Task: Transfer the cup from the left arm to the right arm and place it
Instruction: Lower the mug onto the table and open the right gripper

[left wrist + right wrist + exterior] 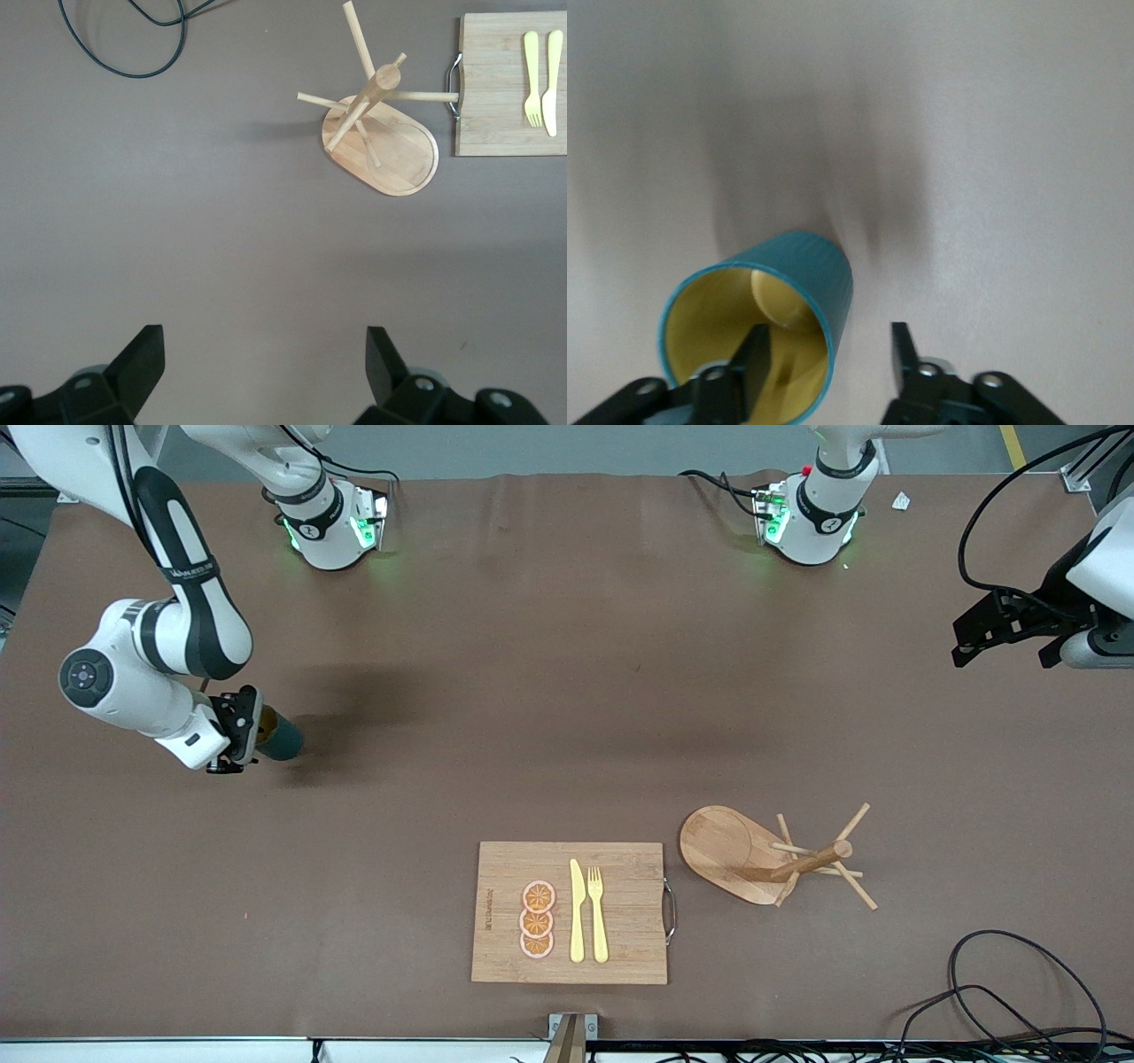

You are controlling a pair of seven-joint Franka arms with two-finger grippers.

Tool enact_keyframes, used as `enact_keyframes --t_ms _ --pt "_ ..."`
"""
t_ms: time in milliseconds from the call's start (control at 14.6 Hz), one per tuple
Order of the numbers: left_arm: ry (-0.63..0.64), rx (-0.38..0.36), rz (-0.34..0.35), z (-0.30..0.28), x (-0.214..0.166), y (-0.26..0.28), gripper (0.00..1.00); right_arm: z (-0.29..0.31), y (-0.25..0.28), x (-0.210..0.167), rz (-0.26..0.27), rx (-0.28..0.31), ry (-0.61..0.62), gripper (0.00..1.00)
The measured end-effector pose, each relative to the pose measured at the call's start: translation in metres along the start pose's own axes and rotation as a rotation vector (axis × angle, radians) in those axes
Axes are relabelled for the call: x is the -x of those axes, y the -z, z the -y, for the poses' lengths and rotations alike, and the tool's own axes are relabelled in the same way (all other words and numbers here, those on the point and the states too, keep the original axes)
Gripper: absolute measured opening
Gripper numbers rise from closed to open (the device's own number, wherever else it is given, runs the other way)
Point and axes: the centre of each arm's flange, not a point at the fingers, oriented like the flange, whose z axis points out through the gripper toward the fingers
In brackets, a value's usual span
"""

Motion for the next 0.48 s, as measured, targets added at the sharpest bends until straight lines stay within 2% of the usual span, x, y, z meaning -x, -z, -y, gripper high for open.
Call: enact_keyframes --t_ms 206,481 --pt "0.001 0.000 0.000 0.000 0.000 0.000 1.00 -0.003 0.039 0.010 -0.008 -0.027 -0.221 0.99" --pt "0.001 0.000 0.000 0.000 0.000 0.000 1.00 -0.007 0.108 0.006 -0.009 -0.058 -0.433 1.00"
